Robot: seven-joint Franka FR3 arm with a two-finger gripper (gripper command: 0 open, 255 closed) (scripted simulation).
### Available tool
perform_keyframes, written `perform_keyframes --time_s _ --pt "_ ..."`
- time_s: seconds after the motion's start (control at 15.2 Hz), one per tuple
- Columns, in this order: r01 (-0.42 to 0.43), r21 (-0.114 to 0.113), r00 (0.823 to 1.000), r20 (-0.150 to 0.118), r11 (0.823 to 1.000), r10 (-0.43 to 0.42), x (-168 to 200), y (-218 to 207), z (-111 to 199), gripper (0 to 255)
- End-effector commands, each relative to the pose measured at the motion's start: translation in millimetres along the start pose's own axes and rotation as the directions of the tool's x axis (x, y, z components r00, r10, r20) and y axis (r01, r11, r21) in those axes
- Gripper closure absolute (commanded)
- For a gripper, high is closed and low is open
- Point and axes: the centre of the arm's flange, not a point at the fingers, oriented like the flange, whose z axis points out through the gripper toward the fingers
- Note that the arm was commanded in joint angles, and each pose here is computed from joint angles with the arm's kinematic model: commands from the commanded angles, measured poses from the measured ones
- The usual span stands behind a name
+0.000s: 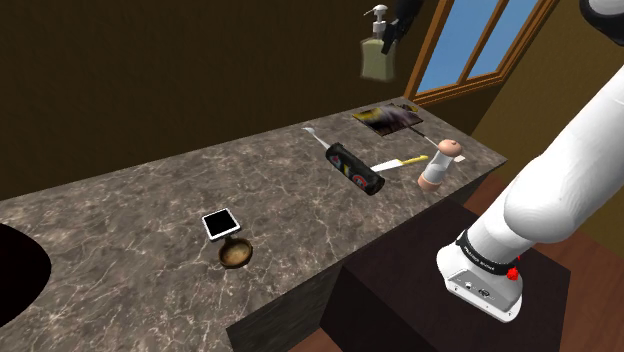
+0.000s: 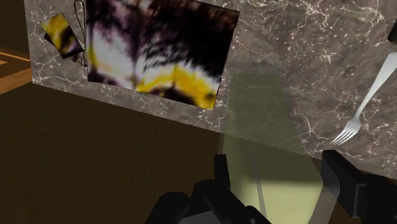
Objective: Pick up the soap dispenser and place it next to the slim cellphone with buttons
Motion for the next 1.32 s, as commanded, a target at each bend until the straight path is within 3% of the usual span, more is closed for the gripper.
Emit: perform_keyframes --time_s 0.0,0.79,1.25 --pt "0.0 0.0 1.0 0.0 1.0 0.0 1.8 1.5 -10.1 255" --pt "0.0 0.0 1.0 0.0 1.0 0.0 12.2 7.5 -67.8 255" --pt "0.0 0.0 1.0 0.0 1.0 0.0 23.2 -83.8 -75.7 255"
